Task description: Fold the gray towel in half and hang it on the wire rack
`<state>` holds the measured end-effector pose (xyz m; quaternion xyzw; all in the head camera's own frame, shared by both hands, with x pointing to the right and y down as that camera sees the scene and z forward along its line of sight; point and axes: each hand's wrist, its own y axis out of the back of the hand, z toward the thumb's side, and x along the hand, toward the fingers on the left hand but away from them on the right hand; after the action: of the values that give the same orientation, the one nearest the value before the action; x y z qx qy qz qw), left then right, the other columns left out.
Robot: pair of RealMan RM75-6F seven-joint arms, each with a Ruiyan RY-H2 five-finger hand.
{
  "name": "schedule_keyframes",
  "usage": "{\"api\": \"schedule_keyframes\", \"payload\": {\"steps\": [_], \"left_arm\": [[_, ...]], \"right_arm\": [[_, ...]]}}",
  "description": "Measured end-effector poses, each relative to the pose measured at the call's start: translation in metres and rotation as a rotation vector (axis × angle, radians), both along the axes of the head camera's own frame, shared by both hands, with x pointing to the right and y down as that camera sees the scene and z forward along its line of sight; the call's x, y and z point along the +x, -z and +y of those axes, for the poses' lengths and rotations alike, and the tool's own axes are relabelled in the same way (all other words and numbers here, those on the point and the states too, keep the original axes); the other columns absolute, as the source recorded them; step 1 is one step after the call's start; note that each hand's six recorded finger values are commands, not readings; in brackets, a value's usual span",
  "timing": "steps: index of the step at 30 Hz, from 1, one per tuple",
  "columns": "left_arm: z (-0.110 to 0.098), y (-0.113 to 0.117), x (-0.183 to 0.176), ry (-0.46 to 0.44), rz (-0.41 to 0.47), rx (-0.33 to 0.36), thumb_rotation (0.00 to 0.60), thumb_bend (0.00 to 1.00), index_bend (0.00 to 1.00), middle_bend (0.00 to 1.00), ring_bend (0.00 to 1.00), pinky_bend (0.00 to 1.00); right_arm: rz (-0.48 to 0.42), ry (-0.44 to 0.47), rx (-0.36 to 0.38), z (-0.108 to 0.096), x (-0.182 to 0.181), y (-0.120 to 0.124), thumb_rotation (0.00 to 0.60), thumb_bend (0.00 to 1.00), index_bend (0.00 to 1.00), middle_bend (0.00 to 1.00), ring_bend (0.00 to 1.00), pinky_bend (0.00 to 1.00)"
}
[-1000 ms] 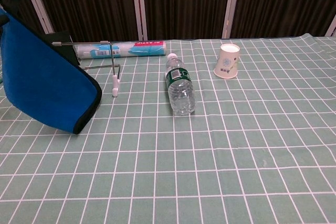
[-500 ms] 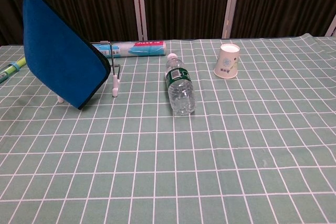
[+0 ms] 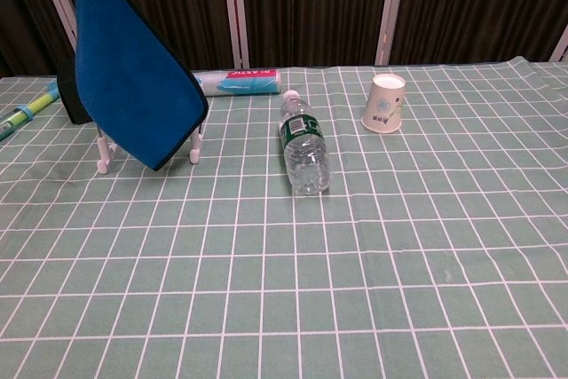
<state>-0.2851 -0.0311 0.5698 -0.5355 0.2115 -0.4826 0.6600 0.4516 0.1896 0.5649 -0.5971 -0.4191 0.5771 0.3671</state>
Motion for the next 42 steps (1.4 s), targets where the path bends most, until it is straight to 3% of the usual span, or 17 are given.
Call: {"api": "schedule_keyframes", "payload": {"steps": [11, 22, 31, 42], "left_arm": [[-0.012, -0.026, 0.002, 0.006, -0.063, -0.010, 0.600, 0.68, 0.85, 0.00, 0.00, 0.00], [-0.018, -0.045, 0.018, 0.022, -0.003, -0.048, 0.600, 0.68, 0.85, 0.00, 0.00, 0.00], [-0.020, -0.053, 0.033, -0.005, -0.037, -0.049, 0.600, 0.68, 0.85, 0.00, 0.00, 0.00], [-0.015, -0.086, 0.042, 0.036, -0.044, -0.128, 0.600, 0.68, 0.85, 0.00, 0.00, 0.00]], "right_arm": [[0.015, -0.003, -0.006, 0.000, 0.001, -0.003, 0.600, 0.00, 0.00, 0.00, 0.00, 0.00], [0.032, -0.010, -0.019, 0.001, 0.003, -0.009, 0.600, 0.00, 0.00, 0.00, 0.00, 0.00], [0.039, -0.013, -0.024, 0.001, 0.004, -0.011, 0.600, 0.00, 0.00, 0.00, 0.00, 0.00], [0.045, -0.022, -0.026, 0.001, 0.007, -0.012, 0.600, 0.00, 0.00, 0.00, 0.00, 0.00]]}}
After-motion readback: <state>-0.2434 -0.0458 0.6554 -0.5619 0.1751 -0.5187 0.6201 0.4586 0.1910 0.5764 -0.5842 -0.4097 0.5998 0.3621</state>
